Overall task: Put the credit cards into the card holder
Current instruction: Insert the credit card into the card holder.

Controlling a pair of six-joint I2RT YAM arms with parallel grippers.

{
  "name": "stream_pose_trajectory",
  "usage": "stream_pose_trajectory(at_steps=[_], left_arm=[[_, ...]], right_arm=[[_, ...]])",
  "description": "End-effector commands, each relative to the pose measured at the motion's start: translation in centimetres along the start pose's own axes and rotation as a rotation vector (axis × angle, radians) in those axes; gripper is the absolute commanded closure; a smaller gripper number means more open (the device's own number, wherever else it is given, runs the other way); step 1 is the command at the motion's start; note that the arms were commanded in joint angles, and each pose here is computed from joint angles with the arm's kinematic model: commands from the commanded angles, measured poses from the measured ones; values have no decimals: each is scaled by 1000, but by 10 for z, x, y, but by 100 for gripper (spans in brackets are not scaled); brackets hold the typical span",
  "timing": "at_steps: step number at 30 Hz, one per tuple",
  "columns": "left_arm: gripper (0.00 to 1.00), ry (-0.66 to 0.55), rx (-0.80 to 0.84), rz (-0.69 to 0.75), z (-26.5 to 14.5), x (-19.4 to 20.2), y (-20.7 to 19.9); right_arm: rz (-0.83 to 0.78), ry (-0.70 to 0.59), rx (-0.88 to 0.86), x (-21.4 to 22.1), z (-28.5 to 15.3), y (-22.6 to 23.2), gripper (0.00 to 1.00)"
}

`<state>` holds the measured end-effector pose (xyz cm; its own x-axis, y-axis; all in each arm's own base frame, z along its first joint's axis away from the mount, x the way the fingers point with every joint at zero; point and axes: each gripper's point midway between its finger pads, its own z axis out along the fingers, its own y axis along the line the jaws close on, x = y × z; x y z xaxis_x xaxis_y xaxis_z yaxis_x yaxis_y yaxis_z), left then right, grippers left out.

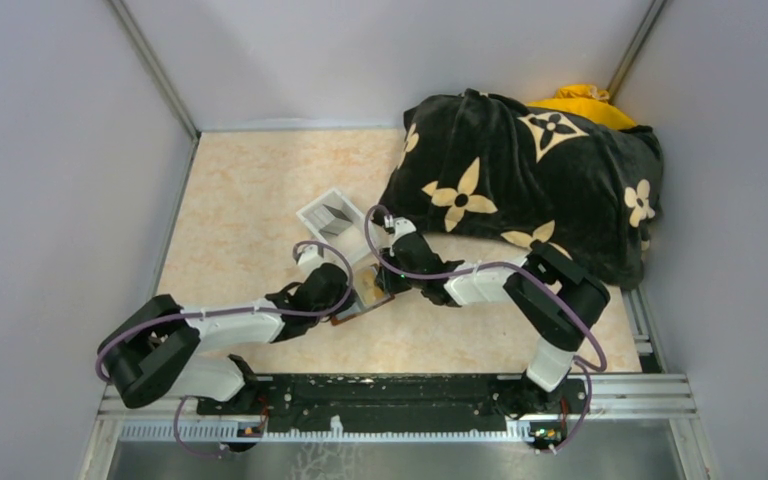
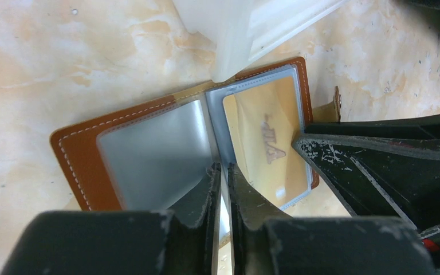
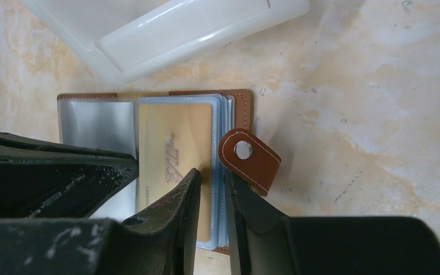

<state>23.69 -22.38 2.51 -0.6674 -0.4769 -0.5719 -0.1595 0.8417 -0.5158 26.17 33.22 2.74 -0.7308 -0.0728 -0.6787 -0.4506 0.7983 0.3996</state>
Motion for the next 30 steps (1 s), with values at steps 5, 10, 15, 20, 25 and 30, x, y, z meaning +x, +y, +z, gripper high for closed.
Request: stream_pose_trajectory(at_steps=[5,10,15,20,25,30], left_arm=[[81,-34,-27,-1,-15,-12,9],[77,-47,-8,-12,-22,-19,5],[76,-77,-14,-25,-27,-27,5],[76,-112,-38,-44,-30,-33,13],[76,-157,-41,-54,-33,-45,10],[75,-213,-38,-63,-37,-60,4]], right_arm=[[-42,130,88,34,-20,-15,76],[-72,51,64,3,-32,-2,76],[-148,-21,91,-28,-41,2,76],[-273,-119,179,-74,-53,0,76],[-330,-269,239,-122,-65,3,75],[-264,-402,226,-158,-70,18,100]])
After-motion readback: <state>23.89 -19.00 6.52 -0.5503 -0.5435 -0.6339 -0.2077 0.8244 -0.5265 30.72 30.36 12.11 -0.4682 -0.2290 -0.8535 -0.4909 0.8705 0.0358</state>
